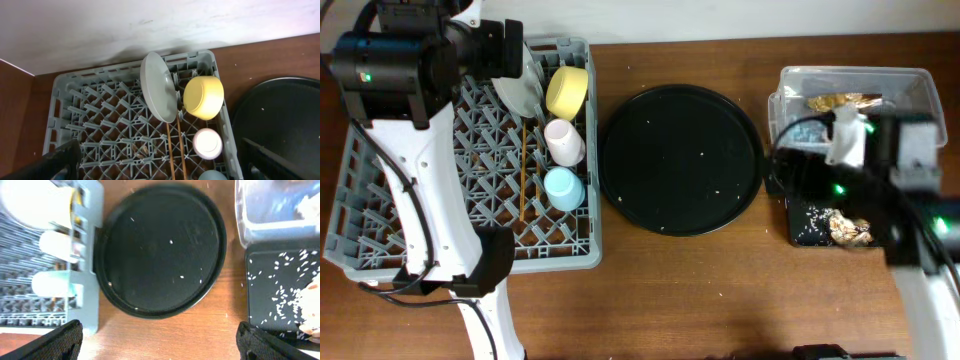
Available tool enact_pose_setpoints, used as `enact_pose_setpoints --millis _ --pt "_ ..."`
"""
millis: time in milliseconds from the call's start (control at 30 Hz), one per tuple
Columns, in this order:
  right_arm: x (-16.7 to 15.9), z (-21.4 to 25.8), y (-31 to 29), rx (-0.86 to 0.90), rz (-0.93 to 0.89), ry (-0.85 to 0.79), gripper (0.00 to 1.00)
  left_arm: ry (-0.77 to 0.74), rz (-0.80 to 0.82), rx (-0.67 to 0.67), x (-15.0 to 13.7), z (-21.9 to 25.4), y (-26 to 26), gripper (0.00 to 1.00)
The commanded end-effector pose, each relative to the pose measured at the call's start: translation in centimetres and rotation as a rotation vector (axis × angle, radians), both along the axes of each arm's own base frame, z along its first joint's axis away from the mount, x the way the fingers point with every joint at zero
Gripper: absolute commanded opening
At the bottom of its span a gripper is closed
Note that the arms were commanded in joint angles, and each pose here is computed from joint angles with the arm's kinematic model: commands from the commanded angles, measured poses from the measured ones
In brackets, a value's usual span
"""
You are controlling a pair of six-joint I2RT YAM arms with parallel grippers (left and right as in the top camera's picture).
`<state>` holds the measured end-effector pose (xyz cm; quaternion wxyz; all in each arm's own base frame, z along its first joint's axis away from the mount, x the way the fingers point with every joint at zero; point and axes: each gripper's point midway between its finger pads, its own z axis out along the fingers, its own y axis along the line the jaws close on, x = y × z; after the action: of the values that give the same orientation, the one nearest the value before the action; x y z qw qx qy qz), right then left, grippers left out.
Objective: Sort waste into correct bins and load items into the dishwasher rack
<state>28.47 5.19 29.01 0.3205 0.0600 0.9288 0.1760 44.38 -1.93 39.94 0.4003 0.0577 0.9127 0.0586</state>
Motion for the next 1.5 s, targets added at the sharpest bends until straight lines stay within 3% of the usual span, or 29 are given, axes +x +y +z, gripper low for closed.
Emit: enact_pose_setpoints --millis 0,100,167,400,533,667,800,900,1033,1467 --pt "-3.0 3.8 -1.2 -0.056 -0.045 -0.149 0.99 -0.022 -0.004 -0.008 -0.7 1.0 0.1 0.99" --pt "-5.5 6.6 -3.7 -0.163 -0.139 -0.319 0.98 -0.022 -0.004 -0.008 -0.7 1.0 0.1 0.99" --pt "-5.6 6.9 -3.7 -0.268 -0.062 -0.462 0.99 -0.021 -0.004 -0.007 -0.7 1.0 0.1 0.99" --pt "-3.7 -2.0 -3.0 -0.288 -0.047 -0.797 0.99 -0.022 -0.004 -0.008 -0.7 1.0 0.1 0.99" --pt "-4.0 -6.7 -2.6 -0.28 -0.048 -0.898 0.99 -0.021 -0.004 -0.007 -0.7 1.0 0.1 0.99" --pt "-4.0 -8.6 -2.8 -0.283 -0.07 -0.956 0.98 -0.022 -0.004 -0.008 -0.7 1.0 0.1 0.99" --pt "-4.3 -7.2 -2.8 -0.276 -0.108 -1.083 0.99 -0.022 -0.004 -0.008 -0.7 1.0 0.1 0.99" --pt "-4.1 -8.2 -2.9 -0.282 -0.112 -1.043 0.99 -0.022 -0.004 -0.008 -0.7 1.0 0.1 0.99" --pt "-4.0 -13.5 -2.9 -0.282 -0.084 -0.827 0.99 -0.022 -0.004 -0.008 -0.7 1.0 0.1 0.99" --pt "-4.0 -13.5 -3.1 -0.288 -0.095 -0.826 0.98 -0.021 -0.004 -0.007 -0.7 1.0 0.1 0.99"
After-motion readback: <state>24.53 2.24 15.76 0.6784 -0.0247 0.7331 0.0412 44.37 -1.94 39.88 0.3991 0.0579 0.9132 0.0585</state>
